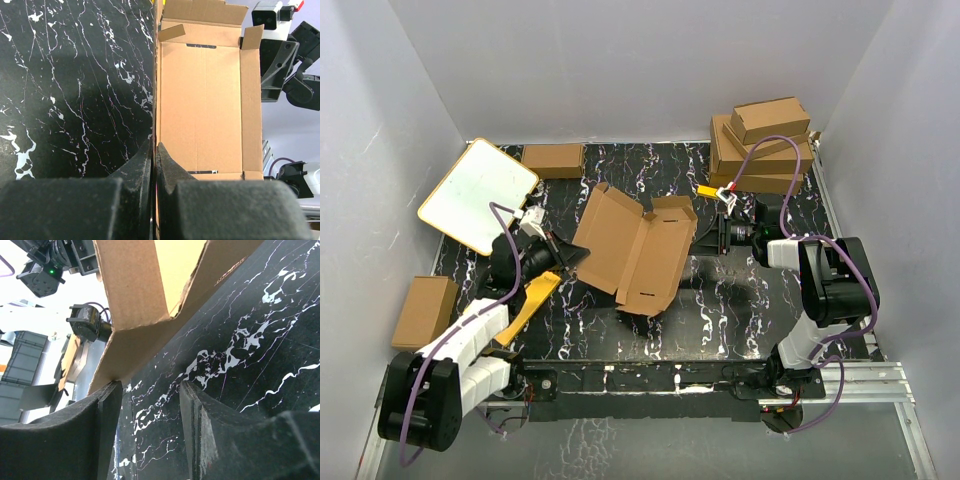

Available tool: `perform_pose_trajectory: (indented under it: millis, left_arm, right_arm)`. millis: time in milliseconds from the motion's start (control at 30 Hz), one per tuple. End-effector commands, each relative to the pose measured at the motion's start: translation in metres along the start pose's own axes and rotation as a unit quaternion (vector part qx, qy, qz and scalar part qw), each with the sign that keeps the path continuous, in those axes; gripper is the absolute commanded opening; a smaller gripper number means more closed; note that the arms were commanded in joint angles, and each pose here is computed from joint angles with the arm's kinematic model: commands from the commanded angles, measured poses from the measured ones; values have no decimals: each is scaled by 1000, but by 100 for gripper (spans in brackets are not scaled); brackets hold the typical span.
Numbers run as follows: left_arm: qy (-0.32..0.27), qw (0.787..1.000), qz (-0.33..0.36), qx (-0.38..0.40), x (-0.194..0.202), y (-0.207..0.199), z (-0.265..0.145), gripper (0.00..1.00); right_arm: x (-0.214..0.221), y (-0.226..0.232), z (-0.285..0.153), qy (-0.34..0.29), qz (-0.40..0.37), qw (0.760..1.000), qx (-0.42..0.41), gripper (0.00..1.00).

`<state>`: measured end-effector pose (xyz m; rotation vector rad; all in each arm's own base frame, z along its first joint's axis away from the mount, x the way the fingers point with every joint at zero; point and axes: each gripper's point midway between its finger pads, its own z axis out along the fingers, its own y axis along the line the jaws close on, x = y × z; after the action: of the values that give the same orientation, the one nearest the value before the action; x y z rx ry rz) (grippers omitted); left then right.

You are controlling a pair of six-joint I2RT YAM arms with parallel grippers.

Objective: Fold the paper box

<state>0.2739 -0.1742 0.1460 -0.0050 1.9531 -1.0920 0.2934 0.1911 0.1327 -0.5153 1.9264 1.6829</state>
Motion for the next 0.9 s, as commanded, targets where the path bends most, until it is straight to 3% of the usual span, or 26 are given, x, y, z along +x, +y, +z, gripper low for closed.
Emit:
perform_pose_trajectory:
  millis: [0, 133, 267, 467, 600, 867]
  left_arm:
    - [-6, 1000, 9, 21, -5, -8, 1, 0]
    - [-5, 1000, 12, 15, -5, -6, 0, 0]
    - [-5, 1000, 21, 10, -8, -7, -2, 0]
    - [9, 999, 35, 13, -8, -9, -1, 0]
    - [22, 998, 53, 12, -8, -11, -2, 0]
    - [100, 988, 116, 13, -11, -14, 0, 0]
  right_arm:
    - [-8, 18, 0, 2, -48, 999, -26, 56]
    - [-9, 14, 0, 6, -73, 997, -25, 61]
    - [-1, -28, -6, 38, -60, 995, 65, 63]
    - [4, -57, -12, 57, -60, 989, 123, 64]
    - [6, -76, -25, 94, -100, 973, 186, 64]
    - [-5, -78, -55, 155, -254, 924, 241, 67]
